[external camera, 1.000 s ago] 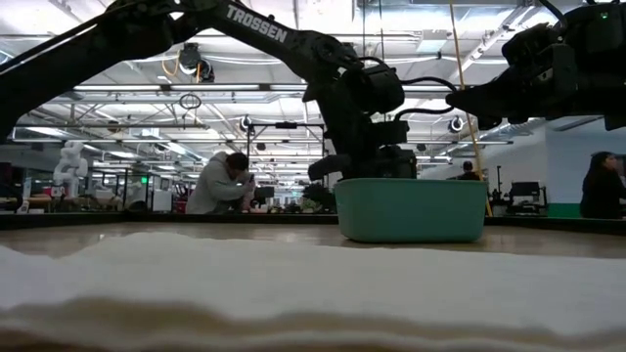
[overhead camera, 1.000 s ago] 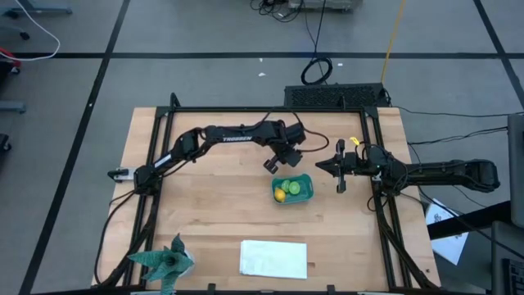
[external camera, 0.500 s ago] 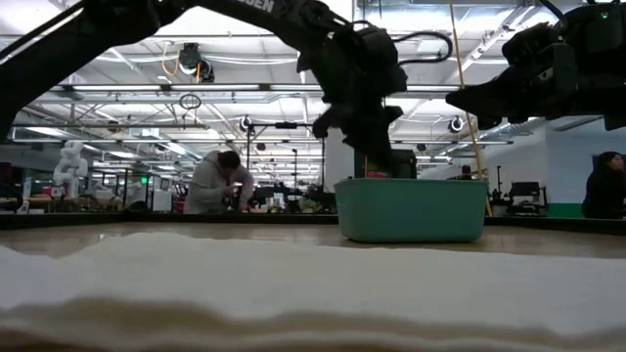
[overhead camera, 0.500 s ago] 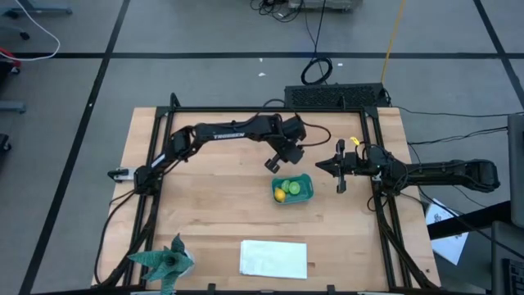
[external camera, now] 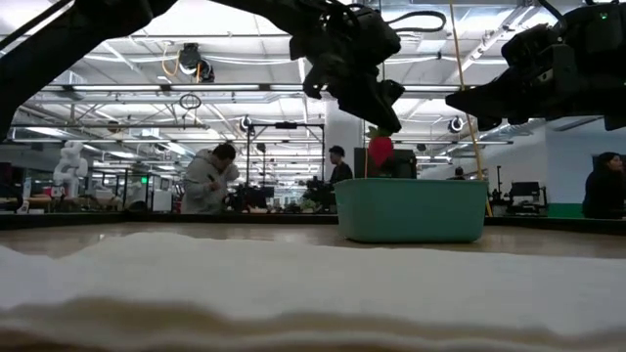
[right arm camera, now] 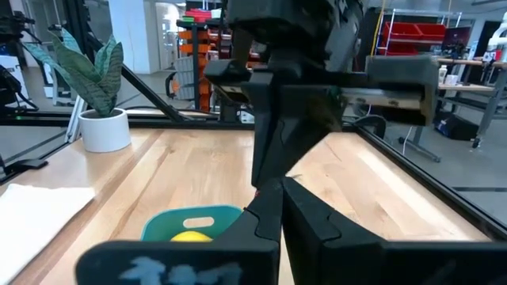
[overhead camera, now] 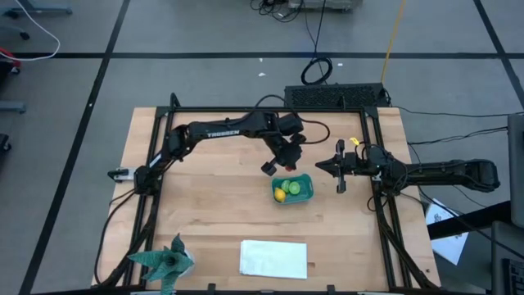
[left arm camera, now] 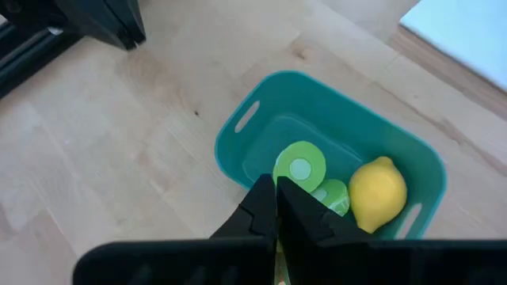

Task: Pick and placing Produce into tupperware
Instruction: Put the red strawberry into the green bin

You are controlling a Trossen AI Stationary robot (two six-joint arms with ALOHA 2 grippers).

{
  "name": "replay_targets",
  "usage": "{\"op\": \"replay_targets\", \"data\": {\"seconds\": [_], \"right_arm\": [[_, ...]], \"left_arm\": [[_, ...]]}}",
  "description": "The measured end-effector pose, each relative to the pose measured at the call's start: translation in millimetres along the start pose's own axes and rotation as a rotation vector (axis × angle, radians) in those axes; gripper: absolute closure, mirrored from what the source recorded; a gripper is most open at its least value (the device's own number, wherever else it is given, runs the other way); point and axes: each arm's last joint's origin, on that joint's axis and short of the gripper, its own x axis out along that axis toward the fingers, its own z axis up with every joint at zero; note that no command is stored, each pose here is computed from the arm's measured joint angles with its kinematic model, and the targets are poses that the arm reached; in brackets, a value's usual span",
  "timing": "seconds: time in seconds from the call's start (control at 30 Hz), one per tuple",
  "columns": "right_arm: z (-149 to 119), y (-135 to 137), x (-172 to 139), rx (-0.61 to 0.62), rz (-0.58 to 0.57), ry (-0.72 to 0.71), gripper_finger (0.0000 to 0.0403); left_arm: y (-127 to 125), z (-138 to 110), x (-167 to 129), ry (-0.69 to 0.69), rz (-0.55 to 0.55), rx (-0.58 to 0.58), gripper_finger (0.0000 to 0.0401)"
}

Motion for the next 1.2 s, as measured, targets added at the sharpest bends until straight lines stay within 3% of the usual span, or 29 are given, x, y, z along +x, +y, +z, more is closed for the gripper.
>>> {"op": "replay_targets", "data": {"seconds": [0.17,0.77,1.2], "right_arm": [[0,0,0,0.001,0.0,0.0,0.0403],[0,0,0,0.006,0.001,0.001,0.0403],[0,0,0,0.02,0.003,0.001,0.0403]], "left_arm": [[-2,4,-8,-0.005,0.002,-0.007,0.0401],[-26,40,-84,-0.127,0.034,0.005,0.0401],[-31,37,-116,-0.129,0.053,-0.039,0.0401]]}}
